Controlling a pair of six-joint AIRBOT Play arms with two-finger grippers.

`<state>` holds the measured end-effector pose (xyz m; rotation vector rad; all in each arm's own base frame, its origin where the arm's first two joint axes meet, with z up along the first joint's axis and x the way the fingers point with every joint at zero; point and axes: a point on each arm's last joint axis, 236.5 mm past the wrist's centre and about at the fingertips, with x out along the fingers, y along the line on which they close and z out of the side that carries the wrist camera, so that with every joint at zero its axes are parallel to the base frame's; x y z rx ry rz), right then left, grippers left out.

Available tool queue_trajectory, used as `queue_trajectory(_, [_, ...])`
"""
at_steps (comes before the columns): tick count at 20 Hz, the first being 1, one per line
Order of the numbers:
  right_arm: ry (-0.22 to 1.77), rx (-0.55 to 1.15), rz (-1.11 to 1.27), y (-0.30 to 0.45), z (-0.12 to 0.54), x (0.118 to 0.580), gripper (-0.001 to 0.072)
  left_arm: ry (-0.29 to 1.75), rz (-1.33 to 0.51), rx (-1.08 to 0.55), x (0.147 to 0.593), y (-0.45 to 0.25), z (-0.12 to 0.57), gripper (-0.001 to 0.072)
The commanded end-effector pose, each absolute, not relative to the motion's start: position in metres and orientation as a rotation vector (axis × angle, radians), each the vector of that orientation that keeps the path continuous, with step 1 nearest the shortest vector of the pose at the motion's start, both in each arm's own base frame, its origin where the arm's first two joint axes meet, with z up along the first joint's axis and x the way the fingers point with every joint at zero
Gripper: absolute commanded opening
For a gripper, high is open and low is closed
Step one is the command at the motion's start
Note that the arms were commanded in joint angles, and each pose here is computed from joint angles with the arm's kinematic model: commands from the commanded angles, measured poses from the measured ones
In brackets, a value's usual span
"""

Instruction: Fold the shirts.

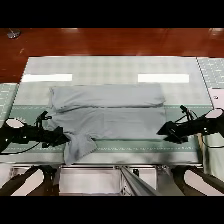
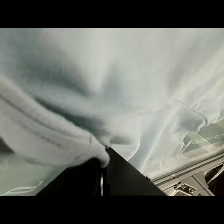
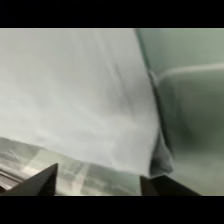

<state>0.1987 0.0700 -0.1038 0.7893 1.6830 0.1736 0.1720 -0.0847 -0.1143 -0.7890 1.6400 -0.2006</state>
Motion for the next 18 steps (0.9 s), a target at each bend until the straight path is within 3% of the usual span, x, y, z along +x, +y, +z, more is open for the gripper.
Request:
queue_trajectory(1, [1.548, 0.852, 0.150, 0.077, -0.109, 0.237, 0.0370, 1.624, -0.210, -0.822, 0.176, -0.090, -0.111, 0.0023])
queue_trajectory(2, [1.524, 0.844, 0.178, 0.078, -0.104, 0.243, 0.0092, 1.622, -0.208, -0.822, 0.177, -0.089, -0.111, 0.0023])
queue_trajectory(3, [1.501, 0.824, 0.238, 0.082, -0.096, 0.249, 0.0027, 1.615, -0.205, -0.819, 0.179, -0.088, -0.111, 0.0023])
queue_trajectory(6, [1.491, 0.755, 0.315, 0.079, -0.075, 0.260, 0.0027, 1.564, -0.234, -0.784, 0.201, -0.082, -0.095, 0.0023])
queue_trajectory(10, [1.342, 0.651, 0.323, 0.060, -0.029, 0.316, 0.0026, 1.394, -0.260, -0.728, 0.263, -0.068, -0.050, 0.0023])
queue_trajectory(14, [1.215, 0.594, 0.326, 0.047, 0.009, 0.359, 0.0026, 1.184, -0.248, -0.795, 0.328, -0.060, -0.013, 0.0022])
queue_trajectory(18, [1.211, 0.621, 0.317, 0.038, -0.001, 0.397, 0.0027, 1.099, -0.211, -0.842, 0.384, -0.048, -0.011, 0.0023])
